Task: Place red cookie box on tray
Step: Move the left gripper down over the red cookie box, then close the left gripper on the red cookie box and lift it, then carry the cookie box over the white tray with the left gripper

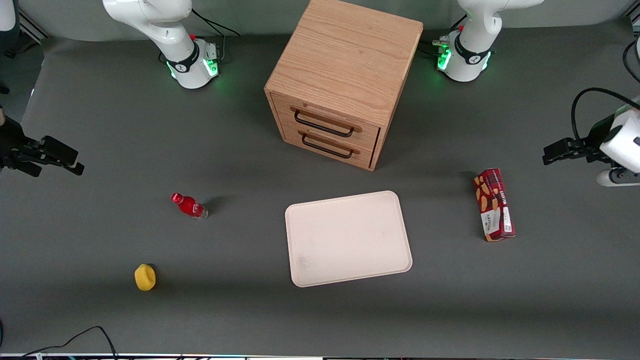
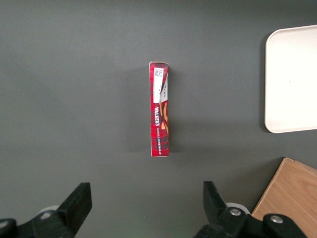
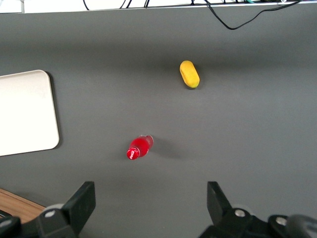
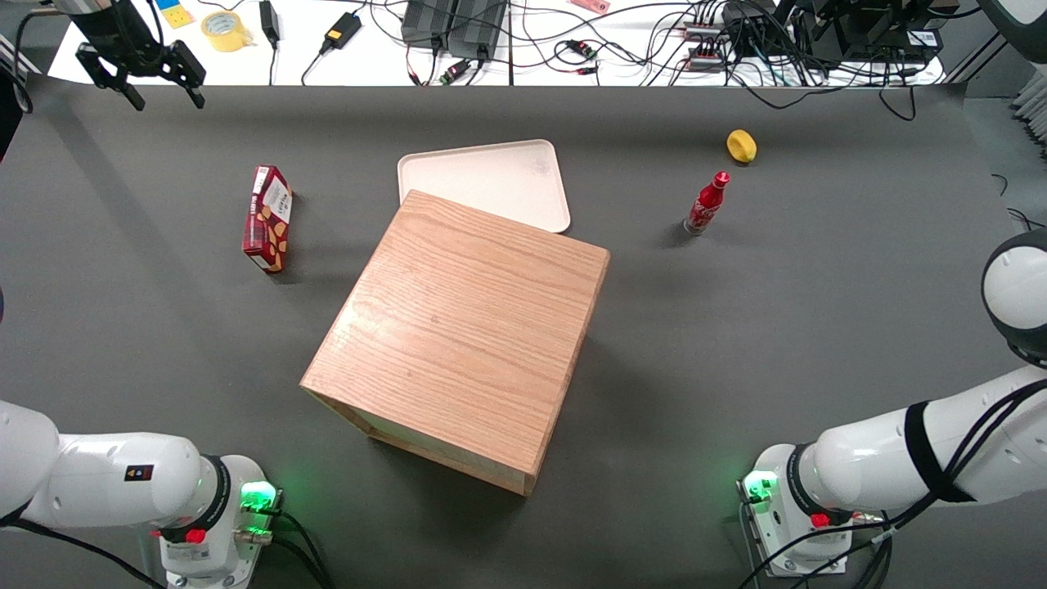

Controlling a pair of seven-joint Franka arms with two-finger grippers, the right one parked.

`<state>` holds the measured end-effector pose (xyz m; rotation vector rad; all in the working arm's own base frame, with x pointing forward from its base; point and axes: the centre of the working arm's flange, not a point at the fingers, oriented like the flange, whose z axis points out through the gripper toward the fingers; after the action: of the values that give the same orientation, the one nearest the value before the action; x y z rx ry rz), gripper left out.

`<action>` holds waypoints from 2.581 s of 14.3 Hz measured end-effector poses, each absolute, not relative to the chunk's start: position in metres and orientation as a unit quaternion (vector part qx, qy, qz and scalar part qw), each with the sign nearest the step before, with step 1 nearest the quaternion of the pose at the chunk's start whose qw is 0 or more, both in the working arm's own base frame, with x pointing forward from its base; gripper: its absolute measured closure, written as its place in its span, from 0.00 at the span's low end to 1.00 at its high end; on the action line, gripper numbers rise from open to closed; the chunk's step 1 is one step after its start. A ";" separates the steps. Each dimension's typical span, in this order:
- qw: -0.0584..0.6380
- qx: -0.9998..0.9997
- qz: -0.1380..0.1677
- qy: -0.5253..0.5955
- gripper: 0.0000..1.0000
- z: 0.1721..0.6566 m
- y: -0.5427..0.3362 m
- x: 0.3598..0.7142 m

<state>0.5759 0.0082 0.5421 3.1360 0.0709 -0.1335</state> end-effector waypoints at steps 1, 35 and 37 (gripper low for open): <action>0.001 0.999 -0.043 0.023 0.00 0.530 0.009 0.579; 0.009 0.992 -0.026 0.124 0.95 0.293 -0.331 0.658; 0.003 0.992 -0.020 0.125 0.95 0.285 -0.326 0.663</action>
<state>0.6632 -0.3262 0.2846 3.1111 0.3924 -0.0636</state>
